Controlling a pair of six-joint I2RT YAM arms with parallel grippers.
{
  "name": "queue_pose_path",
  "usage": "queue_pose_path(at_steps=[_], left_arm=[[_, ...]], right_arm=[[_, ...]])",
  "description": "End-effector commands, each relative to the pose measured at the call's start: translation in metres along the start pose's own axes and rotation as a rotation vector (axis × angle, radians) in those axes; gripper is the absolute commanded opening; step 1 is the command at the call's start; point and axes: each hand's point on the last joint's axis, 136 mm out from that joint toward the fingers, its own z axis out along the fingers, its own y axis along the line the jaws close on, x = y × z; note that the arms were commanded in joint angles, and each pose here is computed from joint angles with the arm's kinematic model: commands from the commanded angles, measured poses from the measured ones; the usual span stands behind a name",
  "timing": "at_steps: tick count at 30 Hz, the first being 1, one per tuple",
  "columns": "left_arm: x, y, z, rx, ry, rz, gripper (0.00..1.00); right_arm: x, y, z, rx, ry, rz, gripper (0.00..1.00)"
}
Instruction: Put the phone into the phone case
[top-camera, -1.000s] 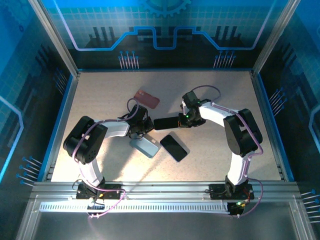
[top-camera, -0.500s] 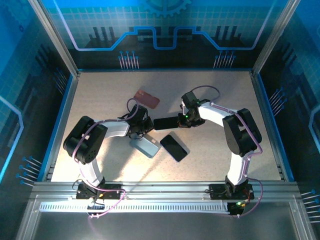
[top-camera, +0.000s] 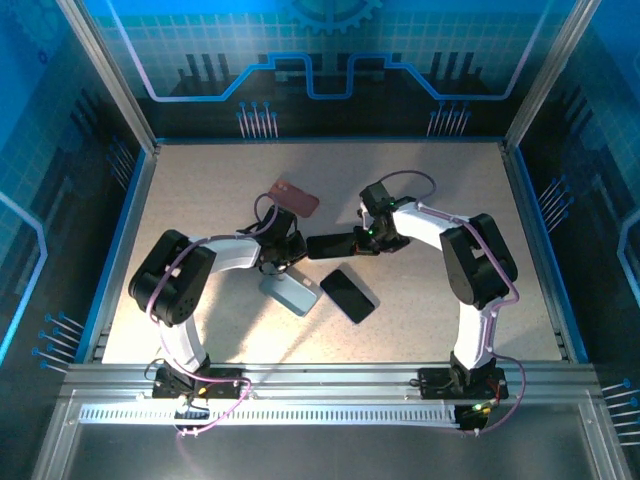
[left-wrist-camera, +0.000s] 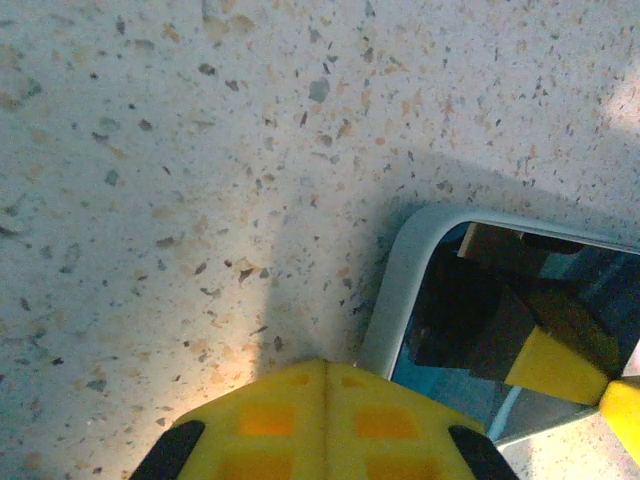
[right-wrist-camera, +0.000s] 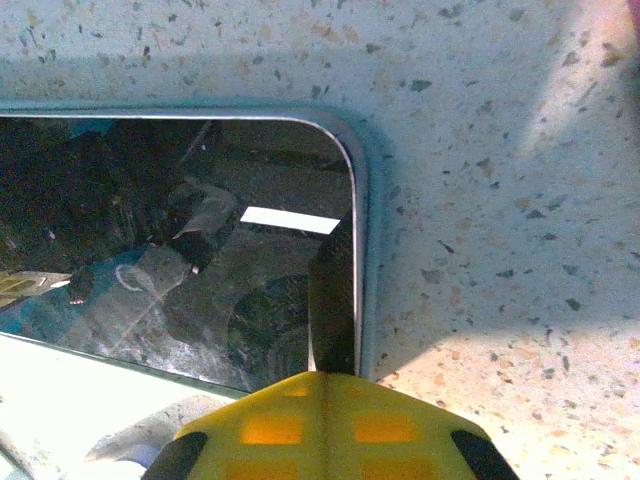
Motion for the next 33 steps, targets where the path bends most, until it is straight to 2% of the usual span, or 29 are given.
queue_pose_path(at_steps=[1, 5, 16, 23, 29, 33], left_arm=[[-0.008, -0.004, 0.007, -0.018, -0.025, 0.023, 0.00], [-0.011, -0.004, 0.008, -0.034, -0.028, 0.034, 0.00], [-0.030, -0.016, 0.005, -0.037, -0.062, 0.068, 0.00], [-0.039, -0.022, -0.013, -0.039, -0.104, 0.086, 0.00], [-0.044, -0.024, -0.030, -0.062, -0.135, 0.122, 0.00], [-0.045, -0.029, -0.036, -0.040, -0.149, 0.131, 0.00]], right_arm=[[0.111, -0.018, 0.108, 0.049, 0.361, -0.050, 0.00], [0.107, -0.010, 0.097, 0.021, 0.334, -0.048, 0.00], [0.073, 0.037, 0.030, -0.136, 0.176, -0.003, 0.00], [0.049, 0.057, -0.015, -0.201, 0.085, -0.003, 0.00], [0.022, 0.059, -0.053, -0.216, -0.005, -0.023, 0.00], [0.010, 0.052, -0.064, -0.211, -0.033, -0.038, 0.00]])
